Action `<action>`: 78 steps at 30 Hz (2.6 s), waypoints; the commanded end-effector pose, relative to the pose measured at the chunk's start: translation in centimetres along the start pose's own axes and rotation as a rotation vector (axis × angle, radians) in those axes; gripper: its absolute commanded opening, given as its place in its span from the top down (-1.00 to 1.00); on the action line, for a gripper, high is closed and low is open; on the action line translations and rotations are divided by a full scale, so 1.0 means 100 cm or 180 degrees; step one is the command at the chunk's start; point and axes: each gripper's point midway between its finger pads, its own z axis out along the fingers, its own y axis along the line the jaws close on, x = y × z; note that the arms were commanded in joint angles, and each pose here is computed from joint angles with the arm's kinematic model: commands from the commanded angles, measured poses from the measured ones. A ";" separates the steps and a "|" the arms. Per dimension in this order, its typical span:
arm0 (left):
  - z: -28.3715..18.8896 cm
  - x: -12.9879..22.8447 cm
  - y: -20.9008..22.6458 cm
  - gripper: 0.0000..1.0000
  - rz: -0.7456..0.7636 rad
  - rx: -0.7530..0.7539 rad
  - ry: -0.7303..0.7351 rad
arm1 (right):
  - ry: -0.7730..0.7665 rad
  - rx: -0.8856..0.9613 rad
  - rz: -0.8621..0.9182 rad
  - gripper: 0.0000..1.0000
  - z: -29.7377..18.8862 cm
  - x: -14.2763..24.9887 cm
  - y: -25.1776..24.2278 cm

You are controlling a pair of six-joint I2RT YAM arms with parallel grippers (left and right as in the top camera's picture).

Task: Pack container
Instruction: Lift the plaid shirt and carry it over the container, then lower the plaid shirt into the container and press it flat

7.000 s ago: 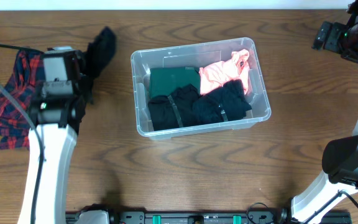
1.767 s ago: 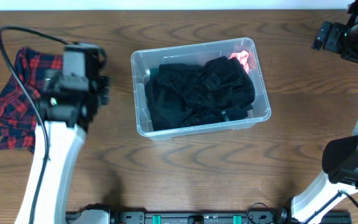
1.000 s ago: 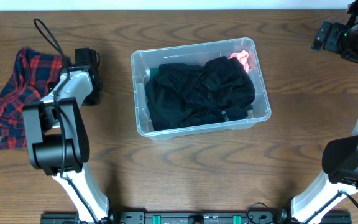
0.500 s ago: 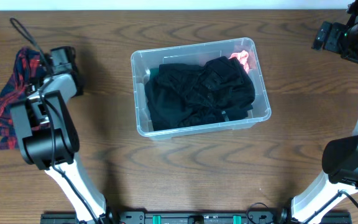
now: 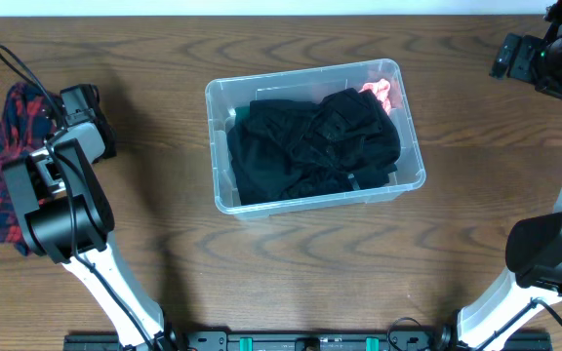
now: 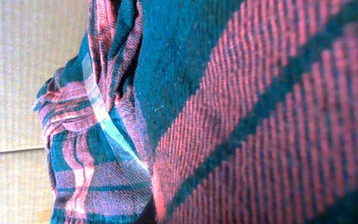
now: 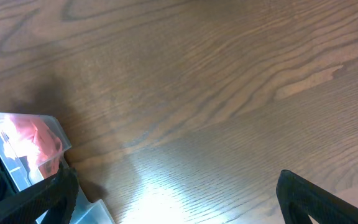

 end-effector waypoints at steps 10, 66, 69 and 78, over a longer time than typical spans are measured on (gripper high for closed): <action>-0.138 -0.073 0.072 0.88 -0.0597 0.0134 -0.0986 | 0.0027 0.0015 0.0066 -0.99 0.004 0.000 -0.003; -0.590 0.053 -0.098 0.08 0.0467 0.3433 -0.2998 | 0.0027 0.0014 0.0064 -0.98 0.004 0.000 -0.003; -0.595 0.055 -0.100 0.09 0.0457 0.3544 -0.2993 | 0.0027 0.0014 0.0064 -0.99 0.004 0.000 -0.003; -0.591 0.068 -0.111 0.59 0.0716 0.3656 -0.2861 | 0.0027 0.0014 0.0064 -0.99 0.004 0.000 -0.003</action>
